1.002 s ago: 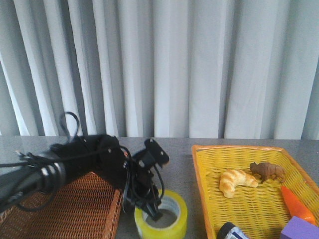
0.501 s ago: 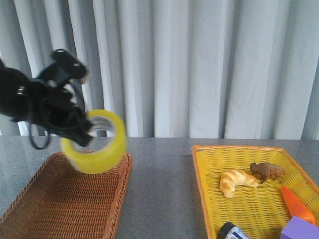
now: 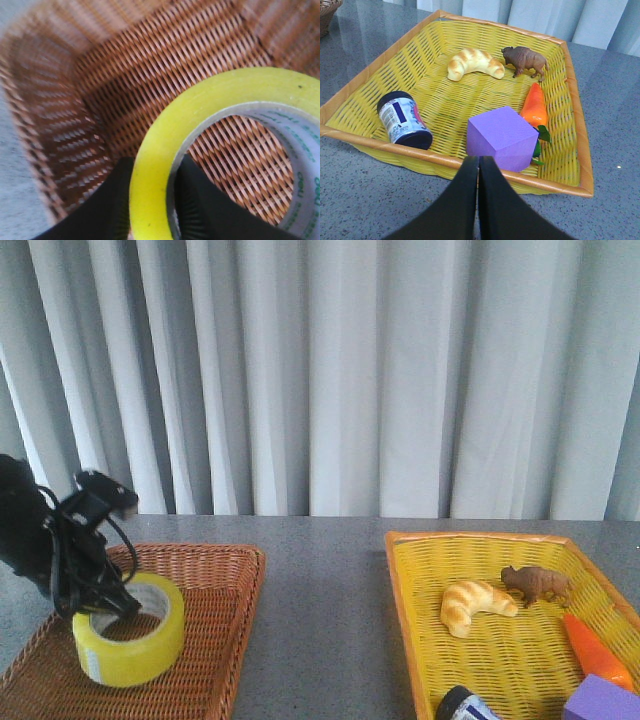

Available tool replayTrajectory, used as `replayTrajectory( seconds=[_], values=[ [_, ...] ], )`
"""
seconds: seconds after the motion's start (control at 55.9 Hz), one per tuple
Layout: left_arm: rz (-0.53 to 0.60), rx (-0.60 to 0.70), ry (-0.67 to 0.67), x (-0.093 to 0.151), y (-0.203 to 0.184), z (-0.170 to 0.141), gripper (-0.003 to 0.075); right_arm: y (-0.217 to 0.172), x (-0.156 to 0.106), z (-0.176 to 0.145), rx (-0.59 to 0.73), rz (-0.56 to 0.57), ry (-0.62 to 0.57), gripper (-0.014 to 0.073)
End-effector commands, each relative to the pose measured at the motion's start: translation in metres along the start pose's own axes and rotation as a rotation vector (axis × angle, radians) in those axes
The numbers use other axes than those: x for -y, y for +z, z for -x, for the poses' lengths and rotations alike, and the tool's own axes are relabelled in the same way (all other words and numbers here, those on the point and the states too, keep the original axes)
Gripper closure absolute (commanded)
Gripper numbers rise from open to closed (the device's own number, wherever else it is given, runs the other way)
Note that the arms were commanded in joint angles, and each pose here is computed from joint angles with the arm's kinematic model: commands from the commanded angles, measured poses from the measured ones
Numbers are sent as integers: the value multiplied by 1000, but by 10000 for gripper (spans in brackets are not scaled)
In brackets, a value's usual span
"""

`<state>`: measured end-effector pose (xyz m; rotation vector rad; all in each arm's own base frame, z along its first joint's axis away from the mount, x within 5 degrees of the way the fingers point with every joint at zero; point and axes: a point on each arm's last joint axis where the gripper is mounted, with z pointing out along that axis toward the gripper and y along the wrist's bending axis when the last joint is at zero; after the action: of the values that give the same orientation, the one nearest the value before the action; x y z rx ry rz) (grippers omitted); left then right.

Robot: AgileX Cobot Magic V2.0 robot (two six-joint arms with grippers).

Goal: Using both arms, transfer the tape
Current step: 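Carry the tape over the brown basket and lower it inside, then open the left gripper and raise it away from the tape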

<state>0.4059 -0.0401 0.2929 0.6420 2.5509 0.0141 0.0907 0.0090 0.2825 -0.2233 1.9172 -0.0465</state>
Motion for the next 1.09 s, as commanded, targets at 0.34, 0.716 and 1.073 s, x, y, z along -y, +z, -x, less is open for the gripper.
replayTrajectory(
  seconds=[0.34,0.716,1.073],
  values=[
    [7,97,-40,-2,-10,12,700,-2,0,12,71,10,-10,602],
    [-2,85,-92,-1,-10,11,474,-2,0,12,71,10,-10,602],
    [-15,77,-149,0,-16,10,391,-2,0,12,69,10,-10,602]
  ],
)
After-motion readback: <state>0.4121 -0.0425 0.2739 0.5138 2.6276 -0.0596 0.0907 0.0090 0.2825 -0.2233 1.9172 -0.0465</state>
